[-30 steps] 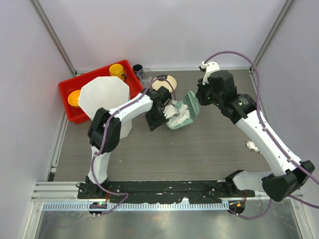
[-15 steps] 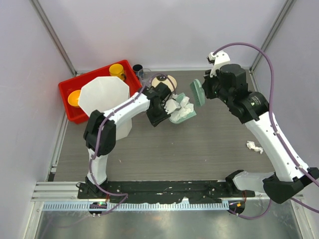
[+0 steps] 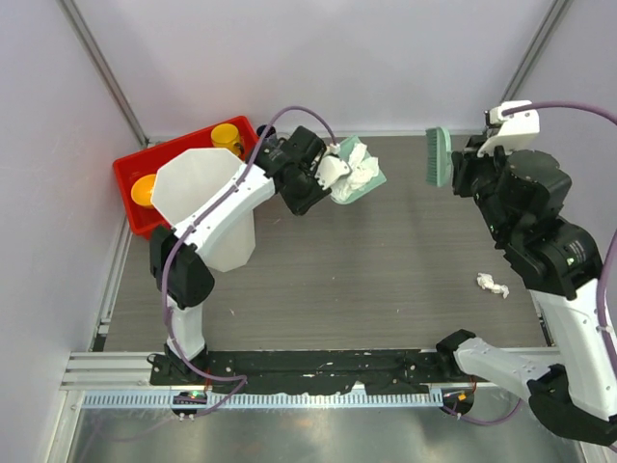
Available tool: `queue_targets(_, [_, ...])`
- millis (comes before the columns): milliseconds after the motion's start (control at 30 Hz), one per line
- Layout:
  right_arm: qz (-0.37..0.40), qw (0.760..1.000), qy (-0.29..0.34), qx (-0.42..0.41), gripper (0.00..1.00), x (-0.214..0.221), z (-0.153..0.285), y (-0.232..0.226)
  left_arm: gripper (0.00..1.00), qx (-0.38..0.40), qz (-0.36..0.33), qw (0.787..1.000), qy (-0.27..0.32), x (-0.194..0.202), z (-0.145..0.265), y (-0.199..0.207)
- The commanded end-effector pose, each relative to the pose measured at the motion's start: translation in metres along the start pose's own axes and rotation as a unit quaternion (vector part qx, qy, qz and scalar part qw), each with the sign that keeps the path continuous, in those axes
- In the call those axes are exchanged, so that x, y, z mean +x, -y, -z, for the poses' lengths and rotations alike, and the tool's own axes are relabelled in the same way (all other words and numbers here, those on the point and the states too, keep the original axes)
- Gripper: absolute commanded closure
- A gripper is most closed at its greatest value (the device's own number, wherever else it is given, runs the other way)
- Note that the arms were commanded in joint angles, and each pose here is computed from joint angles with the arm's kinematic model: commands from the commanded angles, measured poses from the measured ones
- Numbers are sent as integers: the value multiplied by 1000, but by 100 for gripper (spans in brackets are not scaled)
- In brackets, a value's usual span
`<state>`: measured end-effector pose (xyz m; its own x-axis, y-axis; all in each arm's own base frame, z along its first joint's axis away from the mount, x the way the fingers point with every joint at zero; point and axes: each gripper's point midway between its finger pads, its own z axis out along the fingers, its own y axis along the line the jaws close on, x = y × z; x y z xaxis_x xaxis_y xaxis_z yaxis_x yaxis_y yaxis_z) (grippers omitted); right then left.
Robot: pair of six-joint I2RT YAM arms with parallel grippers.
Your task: Sweep away the paper scraps from the table
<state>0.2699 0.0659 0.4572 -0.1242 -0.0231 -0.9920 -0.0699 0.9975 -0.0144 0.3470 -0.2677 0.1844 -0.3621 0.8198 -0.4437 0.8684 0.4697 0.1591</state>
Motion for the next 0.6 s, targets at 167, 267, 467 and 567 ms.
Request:
queue_targets(167, [70, 994, -80, 32, 99, 55, -38, -2, 100, -57, 67, 993, 77, -15, 114, -38])
queue_targets(267, [80, 992, -98, 25, 99, 68, -44, -7, 100, -81, 93, 986, 110, -14, 146, -51])
queue_targets(467, [94, 987, -130, 11, 99, 94, -55, -14, 100, -140, 127, 972, 138, 1, 199, -78])
queue_targets(567, [101, 984, -144, 11, 99, 106, -58, -14, 100, -167, 150, 965, 139, 22, 221, -95])
